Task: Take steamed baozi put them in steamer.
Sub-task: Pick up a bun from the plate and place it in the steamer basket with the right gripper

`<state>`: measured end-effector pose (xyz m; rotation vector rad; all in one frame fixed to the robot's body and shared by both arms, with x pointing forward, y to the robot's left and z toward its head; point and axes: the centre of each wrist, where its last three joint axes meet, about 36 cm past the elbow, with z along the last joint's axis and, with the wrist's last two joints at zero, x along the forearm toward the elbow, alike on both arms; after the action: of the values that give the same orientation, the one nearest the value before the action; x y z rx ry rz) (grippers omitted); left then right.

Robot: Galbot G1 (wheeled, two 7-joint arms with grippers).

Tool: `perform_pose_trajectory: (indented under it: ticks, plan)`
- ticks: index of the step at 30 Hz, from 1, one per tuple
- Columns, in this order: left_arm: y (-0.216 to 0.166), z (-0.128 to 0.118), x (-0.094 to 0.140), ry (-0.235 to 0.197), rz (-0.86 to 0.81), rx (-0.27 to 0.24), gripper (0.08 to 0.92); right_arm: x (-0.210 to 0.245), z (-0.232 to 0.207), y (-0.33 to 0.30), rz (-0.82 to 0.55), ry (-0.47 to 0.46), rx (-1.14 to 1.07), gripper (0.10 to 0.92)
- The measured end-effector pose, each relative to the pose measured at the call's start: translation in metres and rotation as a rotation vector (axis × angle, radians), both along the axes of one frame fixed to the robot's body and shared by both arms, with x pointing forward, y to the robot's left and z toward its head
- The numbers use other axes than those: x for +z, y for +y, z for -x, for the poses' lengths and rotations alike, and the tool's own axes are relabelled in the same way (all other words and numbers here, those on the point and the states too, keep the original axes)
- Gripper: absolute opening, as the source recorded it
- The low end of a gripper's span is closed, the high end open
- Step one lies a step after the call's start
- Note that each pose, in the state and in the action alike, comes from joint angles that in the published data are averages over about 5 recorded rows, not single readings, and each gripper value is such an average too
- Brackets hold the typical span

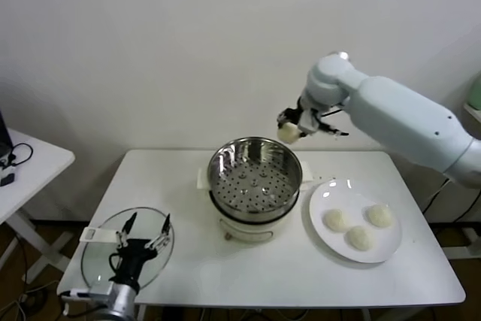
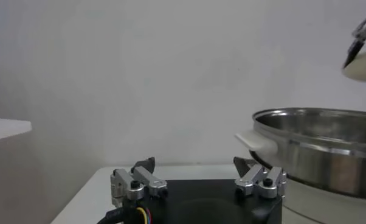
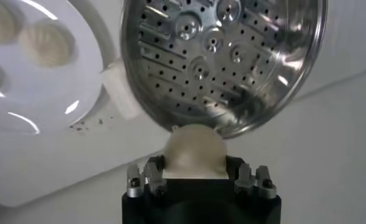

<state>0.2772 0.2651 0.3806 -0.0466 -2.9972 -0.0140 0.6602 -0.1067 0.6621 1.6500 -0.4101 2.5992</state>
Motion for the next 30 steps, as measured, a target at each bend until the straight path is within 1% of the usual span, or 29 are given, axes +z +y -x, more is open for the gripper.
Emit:
perform_pose_trajectory:
  ticks: [8,16,27,30]
  plan:
    - [0.002,0.001,0.004,0.002,-0.001,0.008,0.823,-0.042,-0.004,0.040,0.041,0.016,0.063,0.670]
    - [0.001,0.002,0.004,0.004,0.006,0.009,0.823,-0.074,-0.011,0.051,0.090,0.019,0.064,0.678]
    - [0.002,0.000,0.003,0.002,0.008,0.014,0.823,-0.094,-0.014,0.061,0.125,0.014,0.069,0.679]
    - [0.002,0.000,0.002,0.005,0.007,0.014,0.823,-0.098,-0.013,0.062,0.130,0.013,0.075,0.700]
